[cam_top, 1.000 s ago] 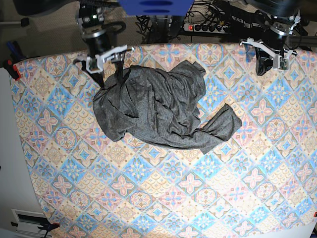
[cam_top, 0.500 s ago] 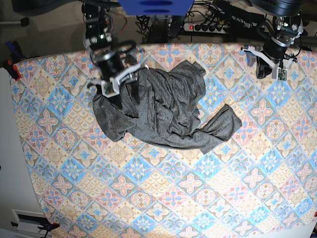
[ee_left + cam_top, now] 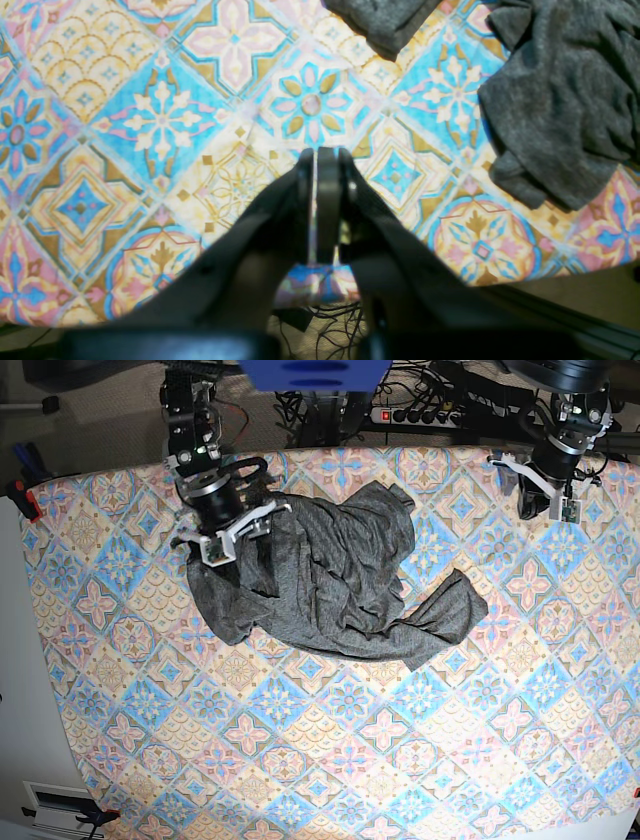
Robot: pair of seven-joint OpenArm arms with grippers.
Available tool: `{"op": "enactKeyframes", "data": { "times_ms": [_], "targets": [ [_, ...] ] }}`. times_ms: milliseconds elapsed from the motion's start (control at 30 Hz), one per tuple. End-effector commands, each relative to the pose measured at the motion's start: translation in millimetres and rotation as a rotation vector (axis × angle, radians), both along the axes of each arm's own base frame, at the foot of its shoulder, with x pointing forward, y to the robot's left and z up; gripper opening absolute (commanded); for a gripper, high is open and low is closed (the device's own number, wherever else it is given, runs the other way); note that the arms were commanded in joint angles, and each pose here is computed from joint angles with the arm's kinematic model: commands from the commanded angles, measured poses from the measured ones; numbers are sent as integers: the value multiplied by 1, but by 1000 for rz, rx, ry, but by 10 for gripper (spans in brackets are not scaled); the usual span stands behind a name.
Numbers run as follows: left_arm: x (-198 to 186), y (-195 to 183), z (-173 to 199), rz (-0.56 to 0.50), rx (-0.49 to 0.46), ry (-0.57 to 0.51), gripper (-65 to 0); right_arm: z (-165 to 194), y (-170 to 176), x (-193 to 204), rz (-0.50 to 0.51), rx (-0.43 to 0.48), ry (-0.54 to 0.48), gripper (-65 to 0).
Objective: Layout the t-shirt on the table in an organized manner, then fold the t-shirt properly
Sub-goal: 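Drag the grasped shirt edge away from the left gripper to spread it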
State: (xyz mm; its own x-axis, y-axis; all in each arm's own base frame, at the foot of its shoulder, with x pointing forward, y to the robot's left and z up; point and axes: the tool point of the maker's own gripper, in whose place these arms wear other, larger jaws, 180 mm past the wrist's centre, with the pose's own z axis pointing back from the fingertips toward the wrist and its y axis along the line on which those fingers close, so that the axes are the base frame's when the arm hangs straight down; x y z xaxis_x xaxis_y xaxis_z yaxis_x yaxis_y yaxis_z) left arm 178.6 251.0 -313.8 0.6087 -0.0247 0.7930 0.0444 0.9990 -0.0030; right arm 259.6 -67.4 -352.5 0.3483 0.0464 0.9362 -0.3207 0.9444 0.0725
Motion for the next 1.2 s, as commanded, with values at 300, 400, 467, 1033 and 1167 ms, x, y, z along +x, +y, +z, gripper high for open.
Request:
{"op": "enactKeyframes", "data": {
  "times_ms": [300, 400, 467, 1033, 1167],
  "targets": [
    [5, 0, 9, -11, 11, -33, -650, -45, -4, -29, -20, 46, 48, -339],
    [5, 0, 9, -11, 11, -35, -650, -57, -9, -36, -23, 45, 61, -339],
    [5, 0, 9, -11, 11, -35, -650, -58, -9, -37, -24, 48, 60, -339],
    [2, -4, 6, 15, -16, -35, -650, -11, -45, -24, -99, -20, -25, -650],
    [3, -5, 6, 24, -24, -41, -650, -18, -81, -26, -176, -81, 26, -650]
  ]
}}
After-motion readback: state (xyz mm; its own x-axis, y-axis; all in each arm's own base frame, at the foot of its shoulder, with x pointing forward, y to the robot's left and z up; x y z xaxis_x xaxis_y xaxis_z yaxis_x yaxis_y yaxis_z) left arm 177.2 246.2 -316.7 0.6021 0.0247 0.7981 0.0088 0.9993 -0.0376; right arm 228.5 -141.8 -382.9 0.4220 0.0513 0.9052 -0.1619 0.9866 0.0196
